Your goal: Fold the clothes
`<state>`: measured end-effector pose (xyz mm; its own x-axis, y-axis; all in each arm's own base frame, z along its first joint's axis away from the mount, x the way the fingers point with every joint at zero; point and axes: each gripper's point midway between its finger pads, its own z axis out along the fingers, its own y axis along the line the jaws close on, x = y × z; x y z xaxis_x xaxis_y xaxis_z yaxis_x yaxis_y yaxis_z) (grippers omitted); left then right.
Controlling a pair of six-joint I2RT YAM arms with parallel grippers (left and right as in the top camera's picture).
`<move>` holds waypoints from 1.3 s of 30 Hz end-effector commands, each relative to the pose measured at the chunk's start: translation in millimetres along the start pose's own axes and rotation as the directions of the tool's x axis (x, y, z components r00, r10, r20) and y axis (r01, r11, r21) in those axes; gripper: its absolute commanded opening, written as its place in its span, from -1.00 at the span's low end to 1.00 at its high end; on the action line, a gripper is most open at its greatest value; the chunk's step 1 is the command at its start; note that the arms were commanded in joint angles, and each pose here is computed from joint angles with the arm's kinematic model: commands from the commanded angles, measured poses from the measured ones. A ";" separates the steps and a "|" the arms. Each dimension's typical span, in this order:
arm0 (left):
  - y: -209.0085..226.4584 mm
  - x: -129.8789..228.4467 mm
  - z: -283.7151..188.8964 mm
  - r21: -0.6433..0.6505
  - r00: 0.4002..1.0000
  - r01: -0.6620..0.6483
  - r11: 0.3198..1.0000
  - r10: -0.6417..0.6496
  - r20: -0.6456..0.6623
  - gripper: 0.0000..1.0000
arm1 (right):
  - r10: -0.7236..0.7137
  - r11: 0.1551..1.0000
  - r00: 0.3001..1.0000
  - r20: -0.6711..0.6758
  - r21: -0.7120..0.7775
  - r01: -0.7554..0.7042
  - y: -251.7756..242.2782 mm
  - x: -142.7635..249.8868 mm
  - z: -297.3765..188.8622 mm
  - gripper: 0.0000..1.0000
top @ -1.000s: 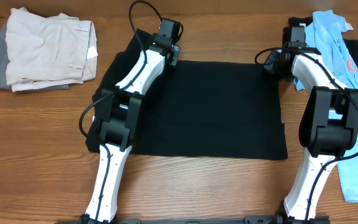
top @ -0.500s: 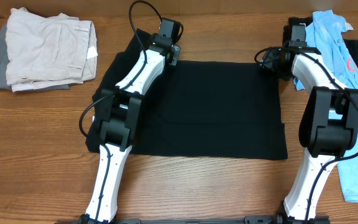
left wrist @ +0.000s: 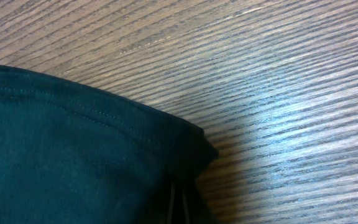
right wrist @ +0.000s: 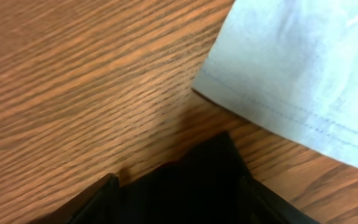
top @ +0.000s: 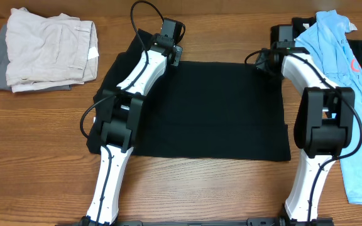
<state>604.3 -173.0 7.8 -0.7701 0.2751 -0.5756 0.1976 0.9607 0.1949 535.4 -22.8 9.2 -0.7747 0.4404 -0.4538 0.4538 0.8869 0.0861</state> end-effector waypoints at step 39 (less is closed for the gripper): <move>12.4 -28.1 -77.6 0.047 1.000 0.024 0.999 -0.024 0.006 -0.92 | 0.101 0.976 0.993 0.064 0.189 -0.111 -49.7 -20.8 -28.0 -0.92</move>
<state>580.3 -171.8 36.9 -0.8048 0.2879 -0.5191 0.2327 0.9575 0.1704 511.9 -59.3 5.9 -0.7505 0.4931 -0.4401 0.5700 0.8199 -0.0534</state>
